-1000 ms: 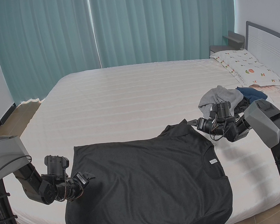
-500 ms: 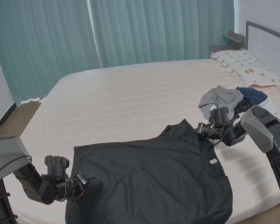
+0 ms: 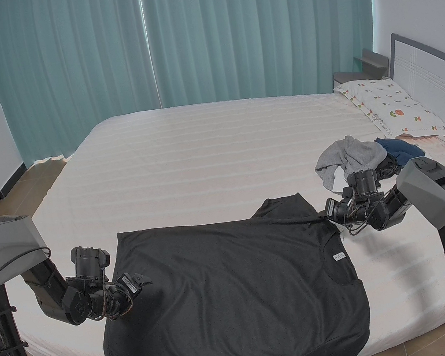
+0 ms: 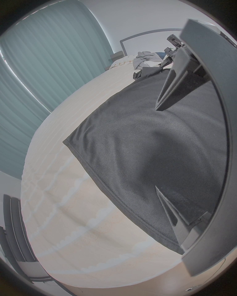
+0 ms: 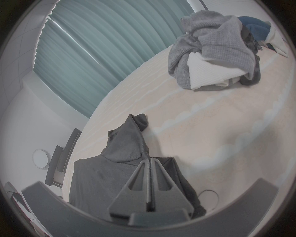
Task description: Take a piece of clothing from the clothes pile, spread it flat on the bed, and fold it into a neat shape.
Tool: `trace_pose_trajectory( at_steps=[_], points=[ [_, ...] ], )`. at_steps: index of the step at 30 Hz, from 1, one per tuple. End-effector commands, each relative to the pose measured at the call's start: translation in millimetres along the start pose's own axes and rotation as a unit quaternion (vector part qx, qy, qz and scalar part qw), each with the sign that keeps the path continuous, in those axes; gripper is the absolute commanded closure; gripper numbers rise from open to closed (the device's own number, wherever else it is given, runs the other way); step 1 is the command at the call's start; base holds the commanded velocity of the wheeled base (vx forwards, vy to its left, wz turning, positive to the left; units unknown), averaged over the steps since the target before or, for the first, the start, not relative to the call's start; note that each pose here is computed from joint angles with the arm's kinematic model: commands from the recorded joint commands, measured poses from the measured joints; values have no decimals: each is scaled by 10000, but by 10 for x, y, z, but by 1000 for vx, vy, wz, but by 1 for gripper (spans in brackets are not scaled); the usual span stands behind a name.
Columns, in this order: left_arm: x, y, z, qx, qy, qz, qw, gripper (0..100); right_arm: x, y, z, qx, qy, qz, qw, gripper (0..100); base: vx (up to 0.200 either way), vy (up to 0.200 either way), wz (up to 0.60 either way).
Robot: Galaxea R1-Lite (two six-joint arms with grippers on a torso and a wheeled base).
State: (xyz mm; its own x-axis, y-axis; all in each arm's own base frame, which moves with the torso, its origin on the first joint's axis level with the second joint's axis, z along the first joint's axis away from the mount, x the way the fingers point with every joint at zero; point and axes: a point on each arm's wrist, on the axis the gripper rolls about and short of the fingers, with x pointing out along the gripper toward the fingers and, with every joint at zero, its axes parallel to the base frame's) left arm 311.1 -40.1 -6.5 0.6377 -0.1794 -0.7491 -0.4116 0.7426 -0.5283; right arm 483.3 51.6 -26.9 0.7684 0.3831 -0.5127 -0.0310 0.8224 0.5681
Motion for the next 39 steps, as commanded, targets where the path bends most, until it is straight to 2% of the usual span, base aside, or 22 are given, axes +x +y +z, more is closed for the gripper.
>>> trace_pose_trajectory(
  at_steps=[1,5,12,13,17,20,24,27,32,39],
  points=[
    [7,6,-5,-4,12,12,10000,0,-270,23,-3,-126,256,146,9995,100,0,0,0],
    [8,3,-2,-3,7,7,10000,0,-313,-68,-172,-494,602,94,9969,100,0,0,0],
    [7,6,-5,-4,12,12,10000,0,-323,-62,-248,-498,785,120,9956,100,0,0,0],
    [8,3,-2,-3,7,7,10000,0,-327,-61,-248,-497,805,111,9955,0,0,0,0],
    [7,6,-5,-4,12,12,10000,0,-369,-40,-213,-581,831,102,9948,0,0,0,0],
    [7,6,-5,-4,12,12,10000,0,-375,5,-123,-600,650,168,9959,0,0,0,0],
    [8,3,-2,-3,7,7,10000,0,-391,130,60,-609,380,263,9971,0,0,0,0],
    [7,6,-5,-12,12,12,10000,0,-305,331,164,-422,128,333,9985,0,0,0,0],
    [3,4,-4,-11,7,7,10000,0,-85,493,42,-312,153,109,9993,0,0,0,0],
    [-7,-7,5,-123,-14,-16,9999,0,295,517,-84,-206,251,3,9995,0,0,0,0]
  ],
)
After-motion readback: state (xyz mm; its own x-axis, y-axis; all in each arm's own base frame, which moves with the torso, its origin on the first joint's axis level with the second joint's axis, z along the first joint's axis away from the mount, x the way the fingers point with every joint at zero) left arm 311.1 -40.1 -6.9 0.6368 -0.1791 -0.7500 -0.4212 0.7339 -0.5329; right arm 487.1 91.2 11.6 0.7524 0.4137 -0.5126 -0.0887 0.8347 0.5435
